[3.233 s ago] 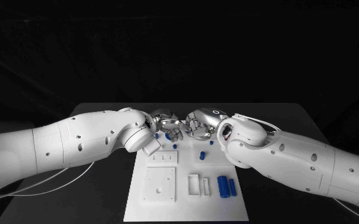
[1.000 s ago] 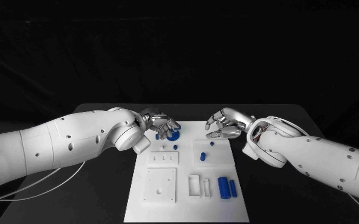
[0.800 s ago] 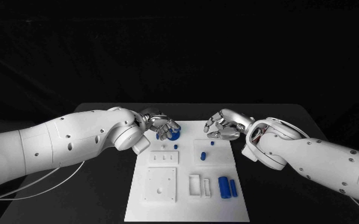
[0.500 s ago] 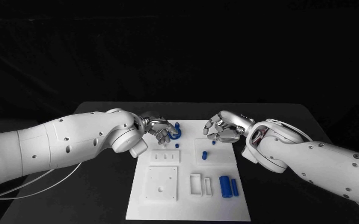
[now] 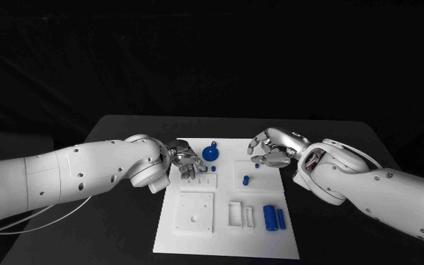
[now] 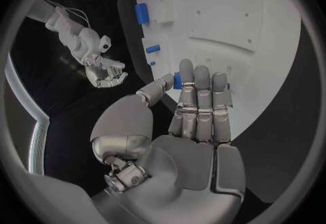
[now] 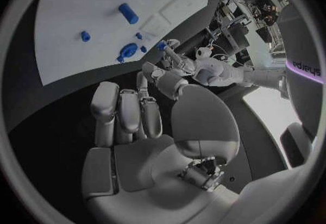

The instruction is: Assemble the parts on the task board

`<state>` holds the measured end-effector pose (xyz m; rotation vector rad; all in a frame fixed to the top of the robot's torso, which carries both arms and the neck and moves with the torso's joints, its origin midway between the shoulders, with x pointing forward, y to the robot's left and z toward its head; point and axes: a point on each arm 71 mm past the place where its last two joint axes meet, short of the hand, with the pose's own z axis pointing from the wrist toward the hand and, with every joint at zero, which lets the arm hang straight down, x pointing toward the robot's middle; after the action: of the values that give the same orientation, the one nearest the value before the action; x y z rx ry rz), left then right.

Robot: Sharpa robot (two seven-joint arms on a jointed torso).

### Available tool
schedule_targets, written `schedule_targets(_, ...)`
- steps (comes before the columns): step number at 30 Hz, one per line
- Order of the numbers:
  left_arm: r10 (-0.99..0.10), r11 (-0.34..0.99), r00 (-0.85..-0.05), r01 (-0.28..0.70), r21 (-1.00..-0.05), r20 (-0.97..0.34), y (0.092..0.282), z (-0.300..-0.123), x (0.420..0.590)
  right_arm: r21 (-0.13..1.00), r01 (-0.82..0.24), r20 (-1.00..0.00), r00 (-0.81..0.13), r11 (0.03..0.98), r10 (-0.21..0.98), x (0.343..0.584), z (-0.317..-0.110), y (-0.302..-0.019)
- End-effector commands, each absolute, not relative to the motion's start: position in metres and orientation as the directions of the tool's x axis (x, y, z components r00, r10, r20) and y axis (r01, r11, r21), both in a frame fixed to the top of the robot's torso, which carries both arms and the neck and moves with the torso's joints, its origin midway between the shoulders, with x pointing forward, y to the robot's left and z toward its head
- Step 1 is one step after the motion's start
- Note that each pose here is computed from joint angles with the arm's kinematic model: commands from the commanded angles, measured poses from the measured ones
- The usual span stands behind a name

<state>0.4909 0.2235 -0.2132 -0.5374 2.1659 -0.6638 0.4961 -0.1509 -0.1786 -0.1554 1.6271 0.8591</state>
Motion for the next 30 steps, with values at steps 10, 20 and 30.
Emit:
schedule_targets(10,-0.474,0.850,-0.483,-0.033,-0.526,-0.736,0.227,-0.215,0.481,0.366,-0.540,-0.929,-0.162,0.758,0.333,0.498,-0.175,-0.157)
schedule_targets(20,-0.437,0.870,-0.479,-0.009,-0.494,-0.762,0.224,-0.217,0.478,0.359,-0.530,-0.932,-0.155,0.768,0.329,0.499,-0.176,-0.159)
schedule_targets(30,-0.391,0.893,-0.496,0.000,-0.451,-0.775,0.221,-0.231,0.474,0.391,-0.521,-0.916,-0.140,0.759,0.376,0.502,-0.174,-0.164)
